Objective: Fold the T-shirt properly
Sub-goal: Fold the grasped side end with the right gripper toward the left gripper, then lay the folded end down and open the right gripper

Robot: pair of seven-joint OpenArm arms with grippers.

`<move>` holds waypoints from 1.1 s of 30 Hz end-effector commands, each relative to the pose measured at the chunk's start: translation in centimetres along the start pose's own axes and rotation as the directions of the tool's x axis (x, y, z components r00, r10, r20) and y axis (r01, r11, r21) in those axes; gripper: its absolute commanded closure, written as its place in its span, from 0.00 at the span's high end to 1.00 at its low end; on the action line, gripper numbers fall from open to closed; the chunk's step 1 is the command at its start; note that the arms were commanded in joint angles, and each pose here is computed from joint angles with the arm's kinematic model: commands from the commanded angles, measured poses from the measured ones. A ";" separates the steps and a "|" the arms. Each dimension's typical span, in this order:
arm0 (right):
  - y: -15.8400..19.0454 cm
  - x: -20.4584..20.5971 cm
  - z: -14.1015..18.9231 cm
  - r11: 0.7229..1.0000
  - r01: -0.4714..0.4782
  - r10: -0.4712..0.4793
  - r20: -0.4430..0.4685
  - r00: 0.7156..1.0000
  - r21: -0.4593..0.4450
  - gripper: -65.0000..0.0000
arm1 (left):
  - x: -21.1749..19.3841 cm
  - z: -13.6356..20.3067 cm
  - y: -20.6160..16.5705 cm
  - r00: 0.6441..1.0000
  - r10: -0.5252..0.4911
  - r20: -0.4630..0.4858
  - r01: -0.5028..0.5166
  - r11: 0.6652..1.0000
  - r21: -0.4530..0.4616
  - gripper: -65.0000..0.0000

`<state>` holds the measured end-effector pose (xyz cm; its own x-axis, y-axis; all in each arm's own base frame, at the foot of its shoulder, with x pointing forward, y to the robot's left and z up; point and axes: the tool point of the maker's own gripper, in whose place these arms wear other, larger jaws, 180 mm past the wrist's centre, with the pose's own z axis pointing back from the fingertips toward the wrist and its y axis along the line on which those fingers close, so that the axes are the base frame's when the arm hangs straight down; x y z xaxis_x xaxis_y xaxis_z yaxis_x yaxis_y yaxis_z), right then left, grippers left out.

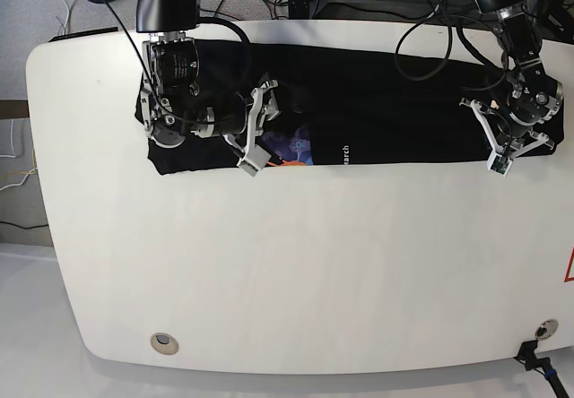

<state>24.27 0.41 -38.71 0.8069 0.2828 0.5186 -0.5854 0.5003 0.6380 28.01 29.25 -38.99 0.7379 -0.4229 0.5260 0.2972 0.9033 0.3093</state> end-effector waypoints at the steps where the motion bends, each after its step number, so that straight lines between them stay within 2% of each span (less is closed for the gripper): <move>1: 2.9 2.3 0.4 0.989 -0.054 0.042 0.085 0.996 0.141 0.64 | 1.2 0.5 1.2 0.999 -0.011 0.035 0.010 1.000 0.027 0.00; 3: 4.4 2.4 0.4 0.975 -0.065 0.045 0.094 0.995 0.214 0.64 | 1.2 0.5 1.2 0.999 -0.012 0.037 0.011 1.000 0.029 0.00; 7: 5.7 0.6 0.5 0.956 -0.051 0.036 0.058 0.998 0.289 0.64 | 1.3 0.6 1.3 0.999 -0.015 0.037 0.014 0.999 0.032 0.00; 12: 7.2 -3.9 -0.1 0.937 -0.014 0.043 -0.075 0.996 0.350 0.64 | 1.2 0.6 1.3 0.999 -0.016 0.035 0.015 0.999 0.032 0.00; 14: 7.1 -5.0 0.2 0.935 0.007 0.030 -0.098 0.995 0.356 0.64 | 1.2 0.6 1.3 0.999 -0.016 0.035 0.015 0.999 0.032 0.00; 19: 5.6 -5.2 1.4 0.950 0.003 0.035 -0.114 0.993 0.313 0.64 | 1.2 0.6 1.3 0.999 -0.017 0.035 0.015 0.999 0.032 0.00; 22: 4.7 -3.2 2.1 0.958 -0.037 0.063 -0.081 0.995 0.286 0.64 | 1.2 0.6 1.3 0.999 -0.017 0.035 0.015 0.999 0.032 0.00; 25: 2.5 -0.7 3.9 0.976 -0.058 0.061 -0.009 0.998 0.210 0.64 | 1.2 0.6 1.2 0.999 -0.016 0.035 0.014 0.999 0.031 0.00; 29: -0.4 1.6 6.0 0.993 -0.084 0.080 0.042 0.996 0.085 0.63 | 1.7 1.6 1.3 0.998 -0.040 0.053 0.038 0.998 0.051 0.00; 31: -1.0 1.9 6.5 0.995 -0.078 0.075 0.057 0.996 0.058 0.55 | 1.5 2.1 1.1 0.997 -0.054 0.054 0.051 0.997 0.057 0.00; 33: -1.5 1.9 7.1 0.997 -0.063 0.060 0.074 0.995 0.042 0.38 | 1.3 2.5 0.9 0.997 -0.066 0.051 0.063 0.996 0.061 0.00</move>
<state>25.02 -5.03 -35.95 0.7813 0.2831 0.5563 -0.6207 0.4462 0.6448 27.23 28.92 -37.49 0.7119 -0.4661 0.5253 0.3140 0.8803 0.3556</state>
